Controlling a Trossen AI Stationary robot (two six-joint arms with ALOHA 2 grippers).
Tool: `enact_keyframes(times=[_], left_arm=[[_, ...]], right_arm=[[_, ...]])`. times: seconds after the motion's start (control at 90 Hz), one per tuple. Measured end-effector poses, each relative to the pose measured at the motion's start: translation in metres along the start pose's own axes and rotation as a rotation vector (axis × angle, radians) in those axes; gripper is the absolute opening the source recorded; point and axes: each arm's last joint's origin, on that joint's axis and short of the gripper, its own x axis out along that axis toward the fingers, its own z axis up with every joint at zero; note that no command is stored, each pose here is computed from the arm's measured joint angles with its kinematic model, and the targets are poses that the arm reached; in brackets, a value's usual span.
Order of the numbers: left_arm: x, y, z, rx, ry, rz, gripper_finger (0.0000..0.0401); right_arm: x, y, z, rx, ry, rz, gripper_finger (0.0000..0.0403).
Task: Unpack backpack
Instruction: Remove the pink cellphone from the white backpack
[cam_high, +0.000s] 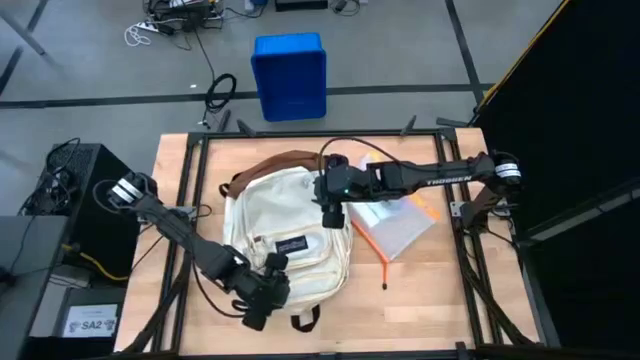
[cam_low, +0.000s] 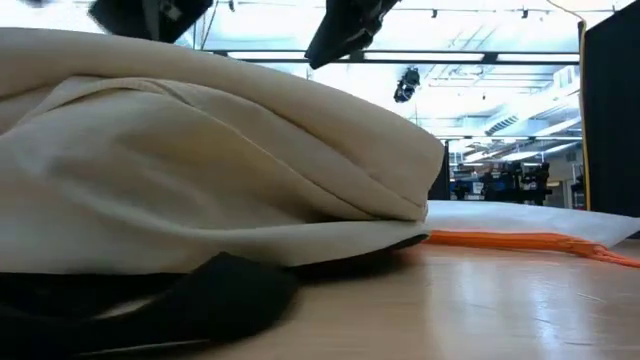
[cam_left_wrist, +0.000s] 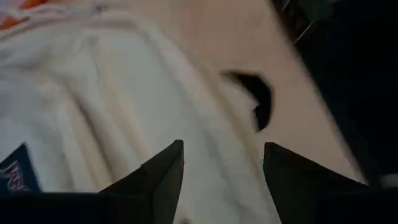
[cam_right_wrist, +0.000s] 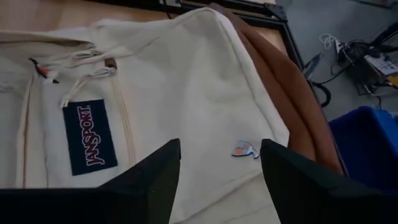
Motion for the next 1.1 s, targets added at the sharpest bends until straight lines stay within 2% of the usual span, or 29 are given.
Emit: enact_keyframes(times=[0.178, 0.267, 0.367, 0.5, 0.8, 0.867, 0.978, 1.1], left_arm=[[0.007, 0.001, -0.005, -0.071, 0.049, 0.046, 0.0189], [0.015, 0.001, -0.010, -0.060, 0.090, 0.086, 0.0189], [0.026, -0.002, -0.014, -0.032, 0.140, 0.043, 0.0198], [0.040, -0.005, -0.020, -0.030, 0.203, -0.010, 0.0241], [0.045, -0.004, -0.022, -0.045, 0.241, -0.075, 0.0385], [0.045, -0.004, -0.021, -0.061, 0.244, -0.085, 0.0395], [0.044, -0.005, -0.021, -0.106, 0.264, -0.120, 0.0389], [0.030, -0.007, -0.008, -0.124, 0.300, -0.120, 0.0388]], right_arm=[[0.000, 0.000, 0.000, 0.002, -0.002, -0.003, 0.0200], [0.000, 0.000, 0.000, 0.011, -0.004, -0.003, 0.0205], [0.000, 0.000, 0.001, 0.030, -0.012, -0.003, 0.0209], [0.000, 0.000, 0.001, 0.031, -0.013, -0.003, 0.0212], [0.000, 0.000, 0.003, 0.036, -0.027, -0.005, 0.0206], [0.000, 0.000, 0.003, 0.037, -0.029, -0.005, 0.0205], [0.000, 0.000, 0.003, 0.037, -0.029, -0.005, 0.0207], [0.000, 0.000, 0.003, 0.038, -0.032, -0.005, 0.0210]])
